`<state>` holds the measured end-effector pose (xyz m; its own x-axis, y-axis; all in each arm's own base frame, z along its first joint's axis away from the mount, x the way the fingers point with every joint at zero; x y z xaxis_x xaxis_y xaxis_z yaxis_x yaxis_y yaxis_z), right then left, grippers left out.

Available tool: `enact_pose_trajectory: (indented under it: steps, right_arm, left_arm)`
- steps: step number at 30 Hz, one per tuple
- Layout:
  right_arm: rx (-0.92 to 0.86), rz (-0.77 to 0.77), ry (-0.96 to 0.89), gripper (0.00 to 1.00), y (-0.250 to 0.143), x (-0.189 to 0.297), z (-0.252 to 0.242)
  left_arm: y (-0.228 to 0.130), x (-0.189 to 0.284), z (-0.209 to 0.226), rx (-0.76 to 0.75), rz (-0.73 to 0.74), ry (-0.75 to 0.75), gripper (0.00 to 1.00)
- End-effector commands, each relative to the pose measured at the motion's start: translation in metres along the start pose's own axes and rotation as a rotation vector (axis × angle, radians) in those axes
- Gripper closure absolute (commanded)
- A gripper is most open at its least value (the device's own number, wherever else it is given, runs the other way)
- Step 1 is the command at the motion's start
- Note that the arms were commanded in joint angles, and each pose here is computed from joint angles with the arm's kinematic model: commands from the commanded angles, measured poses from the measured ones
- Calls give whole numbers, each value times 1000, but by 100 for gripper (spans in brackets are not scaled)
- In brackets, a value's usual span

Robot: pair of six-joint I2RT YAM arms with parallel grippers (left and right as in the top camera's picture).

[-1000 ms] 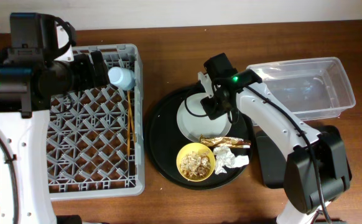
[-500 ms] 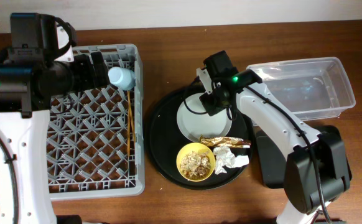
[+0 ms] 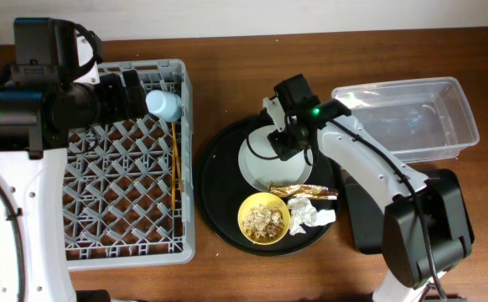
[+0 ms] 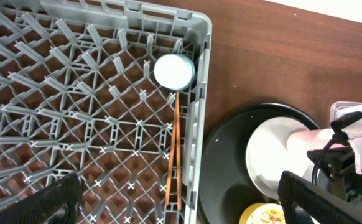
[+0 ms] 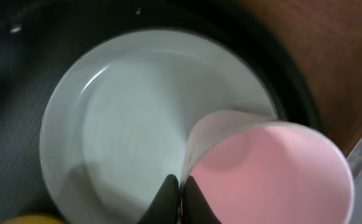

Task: Sort waste into correct bins and load items into the dishwasher rack
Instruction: 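Lower the right gripper onto the plate and grasp the pink cup, then lift the pink cup and hand it to the left gripper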

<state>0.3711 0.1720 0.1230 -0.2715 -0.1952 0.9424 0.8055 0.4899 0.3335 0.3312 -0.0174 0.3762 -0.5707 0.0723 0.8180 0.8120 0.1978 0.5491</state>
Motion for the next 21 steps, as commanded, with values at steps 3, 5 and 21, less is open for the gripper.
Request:
enact_pose_trajectory:
  steps: [3,5,21]
  right_arm:
    - [31,-174,191,96,52,95,30]
    - [46,-279,291,96,68,159,40]
    - [99,-668,1197,96,51,362,38]
  left_arm:
    - [-2,2,-24,-56,22,-182,1]
    - [-6,8,-46,-157,32,-360,1]
    - [-9,80,-122,-552,-170,-1172,1]
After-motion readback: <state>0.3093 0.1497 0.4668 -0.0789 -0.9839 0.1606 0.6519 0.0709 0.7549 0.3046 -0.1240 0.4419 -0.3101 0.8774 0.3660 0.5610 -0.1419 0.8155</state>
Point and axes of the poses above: each gripper's point midway between its finger pads, its own x axis back along the fingers, its own z axis along the line the jaws close on, y = z × x, the point moved 4 cm from there along x, back along the fingers
